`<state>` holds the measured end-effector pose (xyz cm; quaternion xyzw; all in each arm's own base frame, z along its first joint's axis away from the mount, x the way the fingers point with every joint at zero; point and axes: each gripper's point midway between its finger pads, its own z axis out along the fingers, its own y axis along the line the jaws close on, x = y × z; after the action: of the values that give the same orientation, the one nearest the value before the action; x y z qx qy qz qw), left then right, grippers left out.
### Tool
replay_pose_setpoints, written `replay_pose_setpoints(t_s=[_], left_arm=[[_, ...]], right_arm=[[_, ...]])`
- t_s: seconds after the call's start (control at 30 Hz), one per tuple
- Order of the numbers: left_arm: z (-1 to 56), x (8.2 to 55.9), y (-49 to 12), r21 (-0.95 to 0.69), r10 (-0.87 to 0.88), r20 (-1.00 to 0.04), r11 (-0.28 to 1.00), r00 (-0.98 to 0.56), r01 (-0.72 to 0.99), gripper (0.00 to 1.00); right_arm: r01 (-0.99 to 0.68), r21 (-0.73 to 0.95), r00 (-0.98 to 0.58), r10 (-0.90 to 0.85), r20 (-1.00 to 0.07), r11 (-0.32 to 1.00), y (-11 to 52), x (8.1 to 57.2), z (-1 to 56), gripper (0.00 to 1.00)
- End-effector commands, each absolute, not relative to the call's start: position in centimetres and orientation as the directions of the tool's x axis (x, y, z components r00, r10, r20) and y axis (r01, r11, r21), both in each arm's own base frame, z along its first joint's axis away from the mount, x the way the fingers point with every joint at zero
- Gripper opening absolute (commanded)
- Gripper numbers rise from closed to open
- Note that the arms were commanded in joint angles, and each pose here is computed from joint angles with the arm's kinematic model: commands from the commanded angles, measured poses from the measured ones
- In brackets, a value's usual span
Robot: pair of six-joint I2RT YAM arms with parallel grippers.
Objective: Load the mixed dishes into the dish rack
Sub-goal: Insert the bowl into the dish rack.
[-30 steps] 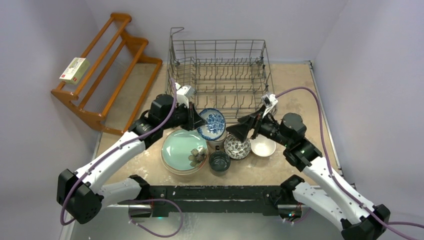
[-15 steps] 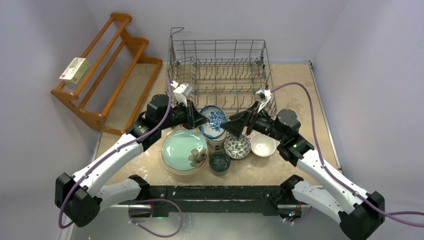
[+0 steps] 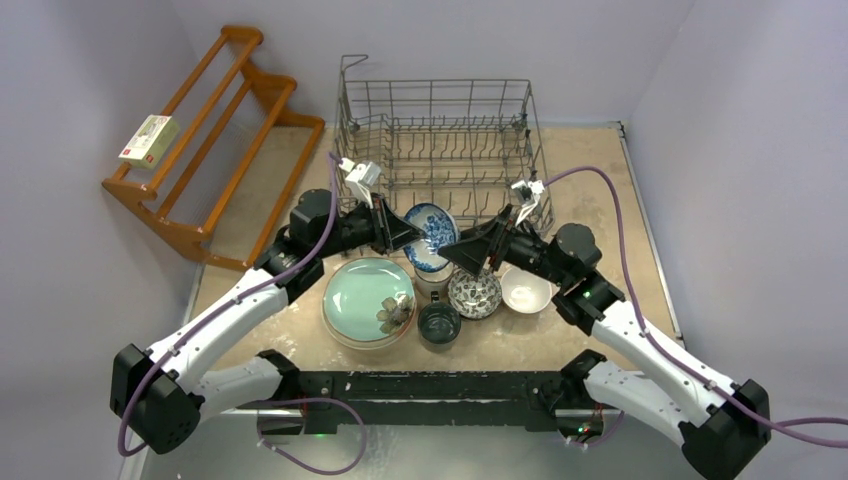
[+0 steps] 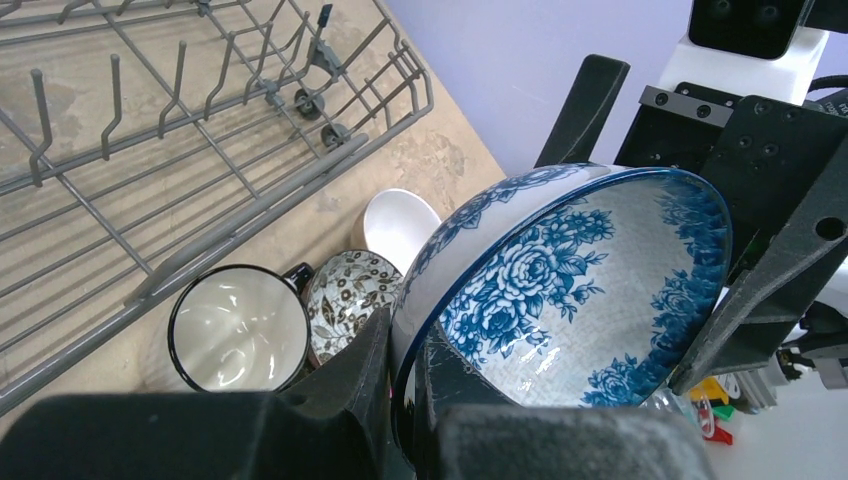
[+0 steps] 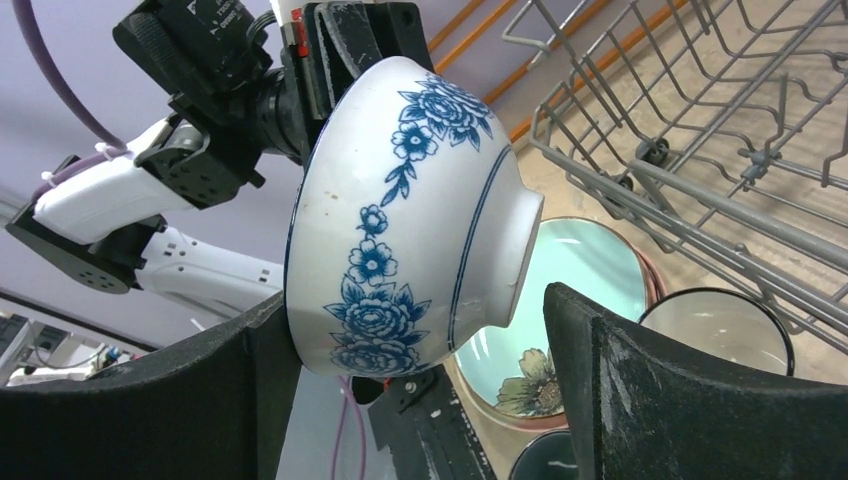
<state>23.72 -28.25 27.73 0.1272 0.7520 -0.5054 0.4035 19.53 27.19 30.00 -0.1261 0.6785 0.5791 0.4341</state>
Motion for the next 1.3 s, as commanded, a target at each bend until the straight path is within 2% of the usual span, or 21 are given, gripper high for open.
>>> replay_pose_setpoints(t_s=[0.0,0.33,0.63,0.77,0.9,1.03,1.2,1.27], left_arm=[[31.2,23.5,-28.8,-0.652,-0.276,-0.758,0.368,-0.591,0.663,0.00],[30.6,24.2,-28.1,-0.636,-0.274,-0.769,0.429,-0.578,0.642,0.00],[30.3,24.7,-27.8,-0.621,-0.270,-0.778,0.464,-0.567,0.631,0.00],[30.0,24.8,-27.7,-0.615,-0.265,-0.782,0.475,-0.564,0.629,0.00],[29.7,24.7,-27.8,-0.618,-0.264,-0.779,0.473,-0.569,0.628,0.00],[29.8,24.6,-27.9,-0.618,-0.260,-0.780,0.463,-0.569,0.636,0.00],[30.0,24.5,-27.9,-0.611,-0.256,-0.786,0.462,-0.562,0.643,0.00],[30.1,24.5,-27.8,-0.610,-0.257,-0.786,0.464,-0.562,0.642,0.10]], right_arm=[[-0.723,0.648,-0.546,0.375,-0.749,0.241,27.3,18.9,33.5,0.86],[-0.730,0.639,-0.530,0.391,-0.753,0.241,27.0,18.5,34.7,0.77],[-0.731,0.641,-0.529,0.399,-0.749,0.235,27.2,18.6,35.5,0.78],[-0.736,0.641,-0.531,0.403,-0.746,0.217,27.3,18.4,35.8,0.76],[-0.739,0.642,-0.536,0.401,-0.743,0.203,27.6,18.4,35.9,0.52],[-0.739,0.643,-0.532,0.410,-0.740,0.201,27.7,18.5,36.0,0.00],[-0.737,0.641,-0.511,0.444,-0.736,0.213,27.2,18.7,36.4,0.00],[-0.742,0.634,-0.496,0.458,-0.738,0.219,27.0,18.8,36.9,0.00]])
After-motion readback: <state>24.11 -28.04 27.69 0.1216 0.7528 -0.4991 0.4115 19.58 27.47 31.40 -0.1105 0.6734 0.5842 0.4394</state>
